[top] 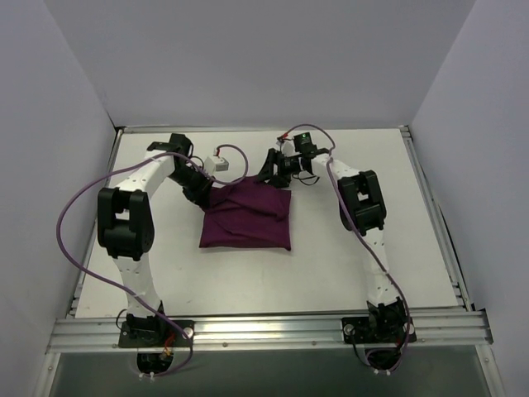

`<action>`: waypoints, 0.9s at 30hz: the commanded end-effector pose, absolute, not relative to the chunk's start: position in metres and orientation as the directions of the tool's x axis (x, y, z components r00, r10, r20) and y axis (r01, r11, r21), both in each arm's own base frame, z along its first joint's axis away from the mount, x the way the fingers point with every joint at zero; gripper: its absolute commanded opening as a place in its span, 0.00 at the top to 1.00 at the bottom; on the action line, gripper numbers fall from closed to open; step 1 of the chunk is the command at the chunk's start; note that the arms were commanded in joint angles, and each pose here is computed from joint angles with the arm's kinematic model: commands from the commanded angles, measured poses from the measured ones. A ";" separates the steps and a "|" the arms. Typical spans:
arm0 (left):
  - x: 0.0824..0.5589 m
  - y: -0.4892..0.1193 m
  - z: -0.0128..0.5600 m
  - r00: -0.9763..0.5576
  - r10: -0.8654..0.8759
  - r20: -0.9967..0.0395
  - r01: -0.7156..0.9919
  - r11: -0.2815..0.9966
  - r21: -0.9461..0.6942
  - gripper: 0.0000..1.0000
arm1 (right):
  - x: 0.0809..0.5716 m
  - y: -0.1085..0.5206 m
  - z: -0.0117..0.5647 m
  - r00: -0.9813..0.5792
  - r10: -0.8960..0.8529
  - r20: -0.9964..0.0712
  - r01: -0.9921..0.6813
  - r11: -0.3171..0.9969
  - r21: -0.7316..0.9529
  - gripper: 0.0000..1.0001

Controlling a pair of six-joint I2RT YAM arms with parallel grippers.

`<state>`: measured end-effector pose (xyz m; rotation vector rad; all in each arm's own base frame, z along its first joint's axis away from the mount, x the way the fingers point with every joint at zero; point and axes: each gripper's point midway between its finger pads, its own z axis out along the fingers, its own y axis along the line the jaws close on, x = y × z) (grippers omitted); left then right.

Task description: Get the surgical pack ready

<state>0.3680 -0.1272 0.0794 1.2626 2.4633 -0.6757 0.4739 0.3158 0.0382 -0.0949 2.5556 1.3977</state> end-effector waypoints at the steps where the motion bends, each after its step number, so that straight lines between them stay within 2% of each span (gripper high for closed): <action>1: 0.389 -0.121 0.092 -0.538 0.682 -0.495 0.834 0.515 -0.197 0.98 | 0.458 0.348 0.064 -0.969 -0.018 -0.246 -0.227 0.458 0.860 0.44; 4: 0.389 -0.121 0.091 -0.541 0.680 -0.494 0.832 0.517 -0.200 0.98 | 0.462 0.361 0.076 -0.964 -0.010 -0.267 -0.249 0.401 0.882 0.54; 5: 0.389 -0.120 0.091 -0.546 0.677 -0.493 0.829 0.521 -0.203 0.98 | 0.463 0.363 0.076 -0.962 -0.010 -0.271 -0.253 0.396 0.883 0.69; 7: 0.388 -0.121 0.091 -0.547 0.677 -0.492 0.829 0.521 -0.205 0.98 | 0.469 0.364 0.085 -0.953 -0.003 -0.302 -0.280 0.382 0.881 0.90; 8: 0.388 -0.120 0.091 -0.551 0.675 -0.491 0.826 0.525 -0.205 0.98 | 0.471 0.364 0.093 -0.947 0.002 -0.322 -0.298 0.374 0.878 0.93; 10: 0.386 -0.120 0.092 -0.557 0.674 -0.485 0.822 0.529 -0.210 0.97 | 0.478 0.363 0.108 -0.926 0.020 -0.376 -0.343 0.365 0.865 0.96; 11: 0.386 -0.119 0.093 -0.559 0.673 -0.485 0.821 0.531 -0.209 0.97 | 0.485 0.359 0.122 -0.899 0.031 -0.436 -0.394 0.375 0.839 0.96; 16: 0.384 -0.122 0.099 -0.580 0.653 -0.487 0.806 0.546 -0.228 0.93 | 0.498 0.352 0.152 -0.795 0.034 -0.606 -0.530 0.447 0.721 1.00; 20: 0.385 -0.125 0.113 -0.601 0.621 -0.504 0.788 0.567 -0.241 0.78 | 0.483 0.360 0.188 -0.712 -0.009 -0.702 -0.639 0.421 0.644 1.00; 21: 0.386 -0.125 0.116 -0.606 0.611 -0.509 0.783 0.572 -0.245 0.70 | 0.475 0.361 0.186 -0.713 -0.030 -0.700 -0.645 0.418 0.639 1.00; 23: 0.387 -0.123 0.126 -0.625 0.581 -0.521 0.765 0.589 -0.262 0.62 | 0.460 0.366 0.199 -0.674 -0.064 -0.736 -0.694 0.398 0.600 1.00; 24: 0.389 -0.123 0.132 -0.625 0.571 -0.533 0.763 0.592 -0.261 0.56 | 0.449 0.365 0.190 -0.688 -0.086 -0.721 -0.686 0.401 0.607 1.00; 27: 0.389 -0.116 0.152 -0.643 0.523 -0.560 0.744 0.600 -0.293 0.47 | 0.419 0.367 0.193 -0.673 -0.156 -0.723 -0.714 0.394 0.580 1.00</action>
